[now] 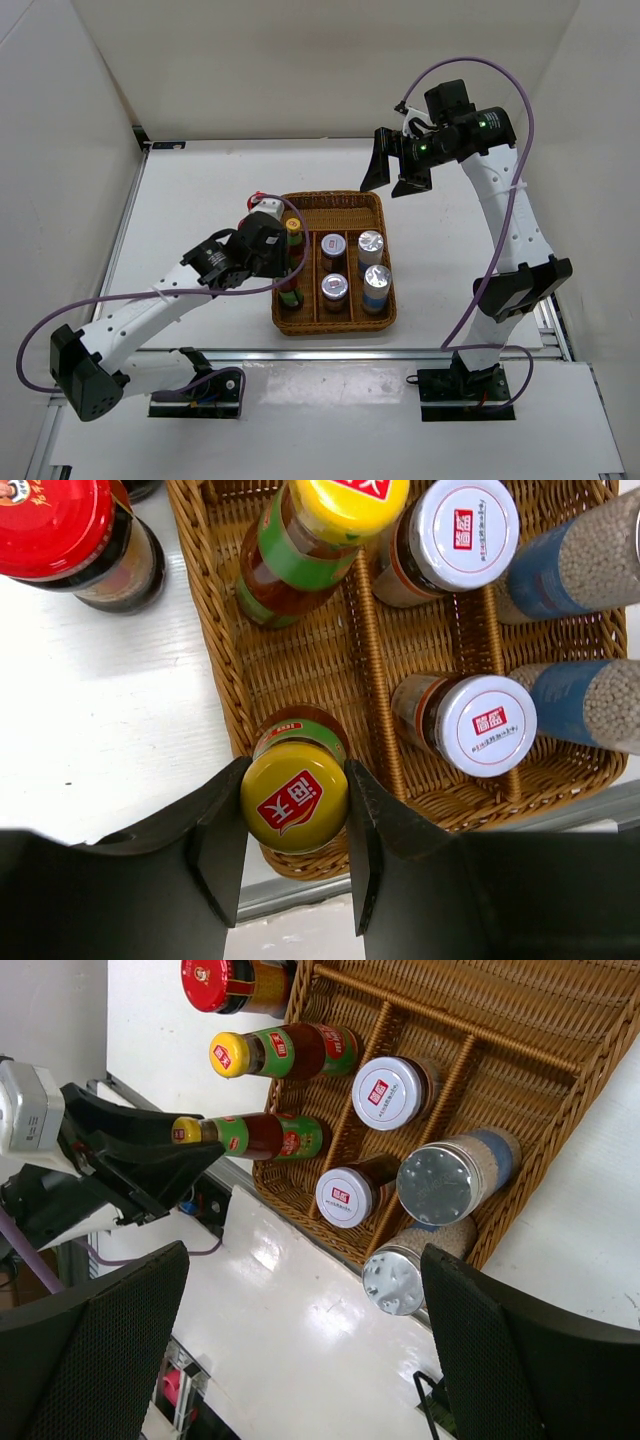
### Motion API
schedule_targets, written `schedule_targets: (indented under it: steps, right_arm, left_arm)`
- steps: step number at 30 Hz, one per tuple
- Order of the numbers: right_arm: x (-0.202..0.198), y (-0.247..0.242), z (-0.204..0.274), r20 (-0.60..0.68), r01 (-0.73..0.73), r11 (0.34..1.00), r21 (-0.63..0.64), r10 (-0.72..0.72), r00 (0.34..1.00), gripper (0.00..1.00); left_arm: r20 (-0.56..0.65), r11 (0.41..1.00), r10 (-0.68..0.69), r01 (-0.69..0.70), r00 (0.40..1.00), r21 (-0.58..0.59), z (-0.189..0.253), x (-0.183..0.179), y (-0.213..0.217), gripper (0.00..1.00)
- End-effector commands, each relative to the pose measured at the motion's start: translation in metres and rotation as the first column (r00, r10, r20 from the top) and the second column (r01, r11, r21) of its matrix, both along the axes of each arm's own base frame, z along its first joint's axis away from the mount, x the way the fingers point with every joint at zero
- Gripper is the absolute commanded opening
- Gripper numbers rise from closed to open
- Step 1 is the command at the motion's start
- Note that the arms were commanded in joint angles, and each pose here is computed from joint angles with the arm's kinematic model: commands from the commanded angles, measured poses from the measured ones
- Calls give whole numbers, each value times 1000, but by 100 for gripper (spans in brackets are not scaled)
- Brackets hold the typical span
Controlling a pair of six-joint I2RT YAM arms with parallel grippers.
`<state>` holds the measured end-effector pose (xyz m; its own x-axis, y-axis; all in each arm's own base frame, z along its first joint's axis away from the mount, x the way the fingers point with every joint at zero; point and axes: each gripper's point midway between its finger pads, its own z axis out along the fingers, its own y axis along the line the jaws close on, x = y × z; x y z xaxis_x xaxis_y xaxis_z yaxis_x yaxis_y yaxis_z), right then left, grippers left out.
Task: Organize the condiment bottles
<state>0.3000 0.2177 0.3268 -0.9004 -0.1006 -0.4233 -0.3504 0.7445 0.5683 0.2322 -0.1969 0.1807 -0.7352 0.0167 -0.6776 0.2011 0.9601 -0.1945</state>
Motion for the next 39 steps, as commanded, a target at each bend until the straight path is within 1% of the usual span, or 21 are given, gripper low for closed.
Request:
schedule_targets:
  steps: [1,2,3,5,6,11,14,19,20,22,24,28,29,31,32,33,34,35,36,37,39]
  right_arm:
    - [-46,-15,-9,-190,-18,998,-55,7,982,100]
    - [-46,-15,-9,-190,-18,998,-55,7,982,100]
    - [-46,-15,-9,-190,-18,998,-55,7,982,100]
    - [-46,-15,-9,-190,-18,998,-55,7,982,100]
    - [-46,-15,-9,-190,-18,998,-55,7,982,100]
    - [-45,-15,-7,-181,-17,998,-52,8,983,100]
    - [-45,-16,-8,-178,-14,998,-60,3,984,100]
    - [-44,-16,-5,-170,-13,998,-57,3,985,100]
    - [-44,-16,-5,-170,-13,998,-57,3,985,100]
    - [-42,-15,-6,-171,-13,998,-58,3,985,100]
    - [-41,-15,-4,-163,-13,998,-55,4,987,100]
    - [-40,-16,-2,-150,-8,998,-59,0,989,100]
    - [-40,-16,-2,-150,-8,998,-59,-1,989,100]
    - [-38,-15,-3,-150,-8,998,-59,-1,989,100]
    - [-38,-15,-3,-144,-15,998,-60,6,990,100]
    - [-38,-15,-3,-144,-15,998,-60,6,990,100]
    - [-38,-15,-3,-144,-15,998,-60,6,990,100]
    - [-38,-15,-3,-144,-15,998,-60,6,990,100]
    - [-38,-15,-3,-144,-15,998,-60,6,990,100]
    - [-38,-15,-3,-144,-15,998,-60,6,990,100]
    - [-38,-15,-3,-144,-15,998,-60,6,990,100]
  left_arm:
    - [65,998,45,-43,997,-38,14,12,-4,33]
    - [57,999,44,-43,997,-29,11,13,-5,47]
    - [50,999,44,-43,998,-21,7,13,-6,71]
    - [58,999,44,-43,997,-30,12,15,-7,85]
    - [61,999,37,-36,997,-23,12,15,-7,100]
    - [103,999,31,-27,994,-37,31,21,-9,100]
    - [164,998,34,-25,986,-58,58,29,-12,100]
    - [292,995,34,-6,956,-95,119,43,-15,100]
    - [306,997,20,5,952,-82,124,46,-17,100]
    - [346,995,27,7,938,-97,146,51,-18,100]
    - [372,996,57,-28,926,-83,154,57,-12,100]
    - [386,985,170,-161,907,-57,154,77,20,100]
    - [365,975,222,-212,904,-67,148,88,38,100]
    - [323,973,228,-223,919,-52,133,99,49,100]
    - [292,965,256,-260,921,-25,119,113,64,100]
    - [281,966,249,-258,927,-6,115,121,71,100]
    - [256,972,232,-236,938,-13,110,127,71,100]
    - [231,963,265,-271,936,-9,103,143,82,100]
    - [221,964,259,-265,940,-1,100,150,85,100]
    - [212,973,225,-229,951,-9,97,158,81,100]
    - [192,980,191,-198,963,18,83,178,79,100]
